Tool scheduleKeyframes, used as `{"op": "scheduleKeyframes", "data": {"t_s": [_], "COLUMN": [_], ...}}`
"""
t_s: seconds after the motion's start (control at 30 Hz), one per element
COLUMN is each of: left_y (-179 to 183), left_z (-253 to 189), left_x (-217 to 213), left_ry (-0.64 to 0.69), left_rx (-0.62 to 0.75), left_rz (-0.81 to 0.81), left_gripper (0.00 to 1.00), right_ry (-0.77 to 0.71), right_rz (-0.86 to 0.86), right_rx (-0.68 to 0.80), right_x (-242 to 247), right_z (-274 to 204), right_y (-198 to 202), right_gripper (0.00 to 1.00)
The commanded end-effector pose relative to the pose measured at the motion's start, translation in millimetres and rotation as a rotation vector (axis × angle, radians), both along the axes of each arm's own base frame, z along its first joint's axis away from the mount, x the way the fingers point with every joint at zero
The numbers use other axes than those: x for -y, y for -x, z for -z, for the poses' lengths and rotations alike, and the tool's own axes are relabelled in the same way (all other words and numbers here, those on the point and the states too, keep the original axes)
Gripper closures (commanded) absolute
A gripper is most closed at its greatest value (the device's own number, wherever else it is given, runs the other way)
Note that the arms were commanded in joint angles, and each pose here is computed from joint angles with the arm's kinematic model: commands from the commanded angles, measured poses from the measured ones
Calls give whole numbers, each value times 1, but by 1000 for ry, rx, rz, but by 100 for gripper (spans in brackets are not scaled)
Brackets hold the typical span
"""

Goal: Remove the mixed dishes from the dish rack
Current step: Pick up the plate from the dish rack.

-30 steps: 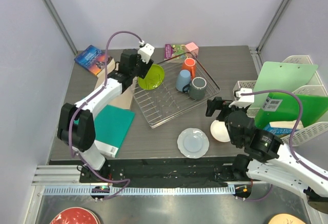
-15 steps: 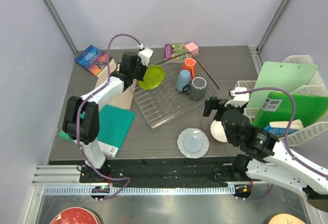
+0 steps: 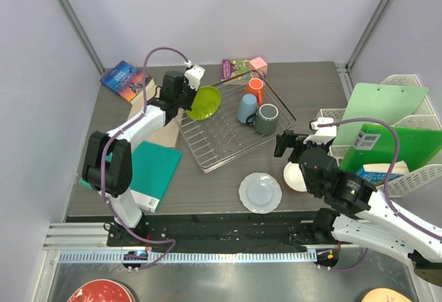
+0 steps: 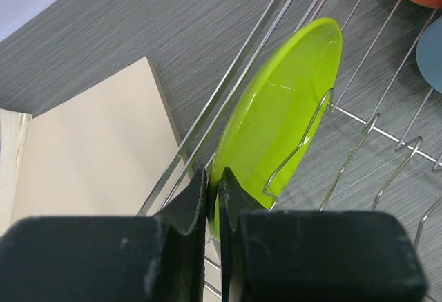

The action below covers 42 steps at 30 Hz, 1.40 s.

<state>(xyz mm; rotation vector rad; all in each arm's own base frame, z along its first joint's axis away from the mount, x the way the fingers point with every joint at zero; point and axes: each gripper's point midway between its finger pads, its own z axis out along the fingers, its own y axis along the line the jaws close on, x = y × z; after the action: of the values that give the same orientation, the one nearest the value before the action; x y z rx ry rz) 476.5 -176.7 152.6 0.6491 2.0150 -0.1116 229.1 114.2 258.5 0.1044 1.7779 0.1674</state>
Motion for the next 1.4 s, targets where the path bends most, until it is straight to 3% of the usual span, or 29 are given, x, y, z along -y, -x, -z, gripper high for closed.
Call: {"op": "scheduleKeyframes", "data": {"t_s": [0.0,0.23,0.43,0.63,0.73,0.77,0.87,0.9,0.93,1.07,1.1,1.17,1.2,1.37], "left_y": [-3,9,24,62,86,96,118,132,146,199,208,234,243,288], "left_z": [-86,-125,-145,-242,-265,-269,-287,-265,-260,-222,-190,-185,-162,-155], "left_x": [-2,-11,-10,-17,-18,-21,-18,-14,3,21,22,20,18,5], "left_ry": [101,79,40,159,288,337,458,471,502,598,593,680,677,775], "left_rx": [212,436,536,695,587,479,336,201,124,-114,-198,-254,-308,-336], "left_rz": [-40,-84,-101,-144,-178,-211,-241,-246,-151,-50,-64,-71,-90,-99], "left_gripper": [100,100,100,100,100,100,100,100,100,100,100,100,99,99], "right_ry": [-33,-31,-37,-43,-52,-54,-63,-68,-70,-75,-74,-66,-65,-35], "right_rz": [9,10,13,15,17,15,6,4,1,-2,-4,-2,-2,-6], "right_rx": [33,29,34,40,46,47,46,46,46,48,47,42,40,11], "right_x": [-1,-1,0,1,1,0,-3,-4,-4,-4,-5,-6,-6,-13], "right_z": [-12,-9,-10,-16,-21,-22,-26,-27,-27,-29,-28,-26,-25,-13], "right_y": [-2,-2,-2,-2,-2,-2,-3,-3,-3,-2,-2,-3,-4,-7], "right_gripper": [0,0,0,1,1,1,0,0,0,1,1,0,0,0]}}
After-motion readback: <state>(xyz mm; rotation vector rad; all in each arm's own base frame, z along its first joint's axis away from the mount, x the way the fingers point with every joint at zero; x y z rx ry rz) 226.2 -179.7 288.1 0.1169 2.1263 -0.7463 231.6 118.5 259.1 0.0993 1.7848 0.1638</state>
